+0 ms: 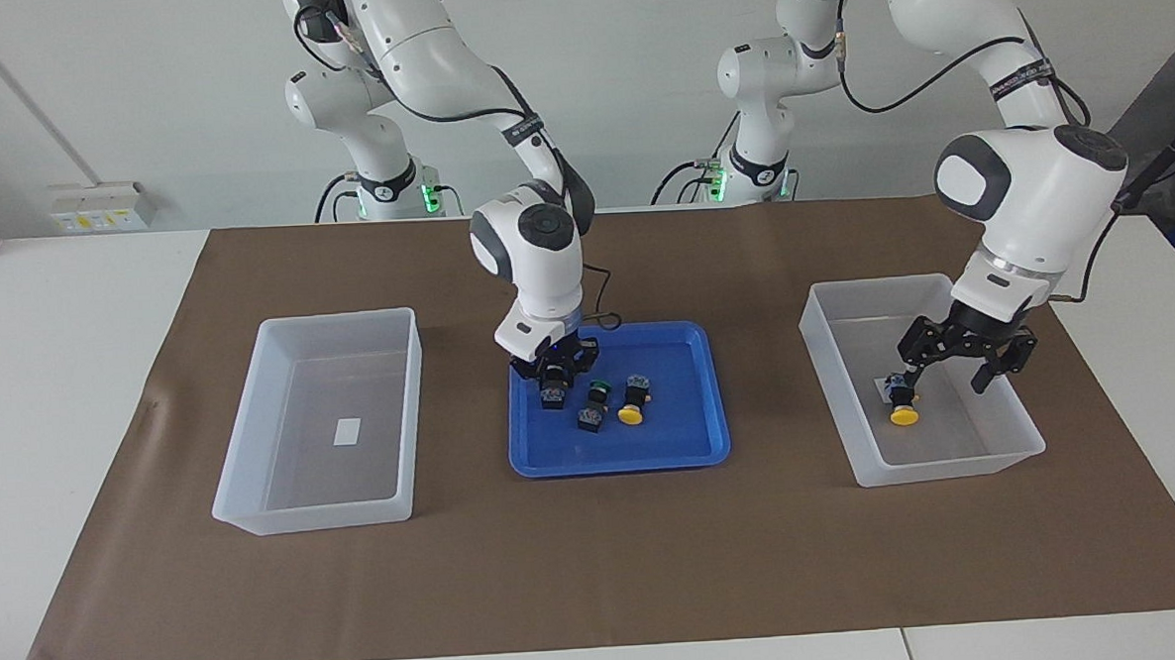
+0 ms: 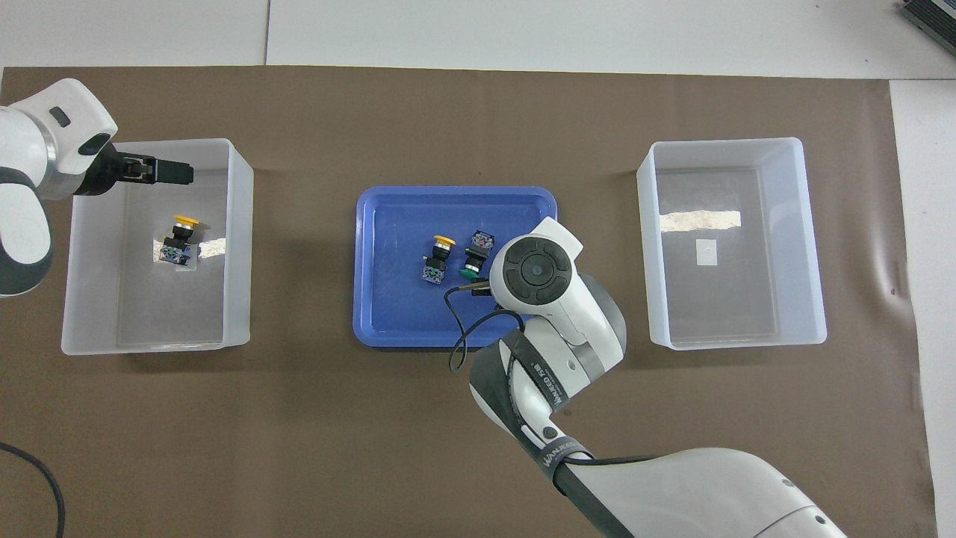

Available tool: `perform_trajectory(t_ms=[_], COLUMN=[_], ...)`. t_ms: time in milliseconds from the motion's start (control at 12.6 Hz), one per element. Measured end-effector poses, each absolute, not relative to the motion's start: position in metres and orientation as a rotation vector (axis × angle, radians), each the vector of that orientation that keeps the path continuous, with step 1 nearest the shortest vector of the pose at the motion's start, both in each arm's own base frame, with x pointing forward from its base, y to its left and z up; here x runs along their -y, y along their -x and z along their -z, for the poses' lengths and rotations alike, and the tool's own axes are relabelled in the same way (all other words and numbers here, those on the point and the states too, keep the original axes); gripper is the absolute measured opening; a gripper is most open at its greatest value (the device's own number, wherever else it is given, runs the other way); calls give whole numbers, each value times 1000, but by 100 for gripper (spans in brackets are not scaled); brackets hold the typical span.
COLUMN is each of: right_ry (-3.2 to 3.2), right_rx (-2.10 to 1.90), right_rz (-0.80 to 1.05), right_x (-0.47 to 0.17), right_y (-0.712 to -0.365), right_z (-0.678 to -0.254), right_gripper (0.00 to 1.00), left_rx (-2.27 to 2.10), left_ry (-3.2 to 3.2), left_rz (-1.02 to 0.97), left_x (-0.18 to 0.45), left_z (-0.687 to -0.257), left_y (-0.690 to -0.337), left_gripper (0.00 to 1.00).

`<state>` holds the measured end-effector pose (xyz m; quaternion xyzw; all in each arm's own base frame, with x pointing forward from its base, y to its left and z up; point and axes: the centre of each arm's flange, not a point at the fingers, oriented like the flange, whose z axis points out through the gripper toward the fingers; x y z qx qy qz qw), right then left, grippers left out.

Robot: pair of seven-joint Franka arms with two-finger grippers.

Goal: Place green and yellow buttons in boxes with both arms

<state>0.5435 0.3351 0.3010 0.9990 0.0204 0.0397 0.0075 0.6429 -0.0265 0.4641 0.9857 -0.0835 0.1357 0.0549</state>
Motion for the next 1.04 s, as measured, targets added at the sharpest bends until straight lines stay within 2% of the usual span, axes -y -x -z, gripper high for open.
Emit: perform_trajectory(t_ms=[159, 558, 797, 1036], right_ry=[-3122, -3128, -3117, -3093], right_rx=[-34, 120, 91, 50], right_rz=[-123, -159, -184, -170], right_x=[-326, -250, -153, -27], right_y=[-546, -565, -589, -606], right_z=[-328, -449, -481, -480], right_gripper=[34, 34, 34, 34], left_rx=[216, 320, 399, 506], left_ry=[-2970, -2920, -2901, -2863], left_rz=[-394, -422, -409, -453], left_x=[87, 210, 262, 310], left_z=[-461, -415, -383, -345], left_y=[-638, -594, -559, -523], left_gripper=[100, 100, 100, 100])
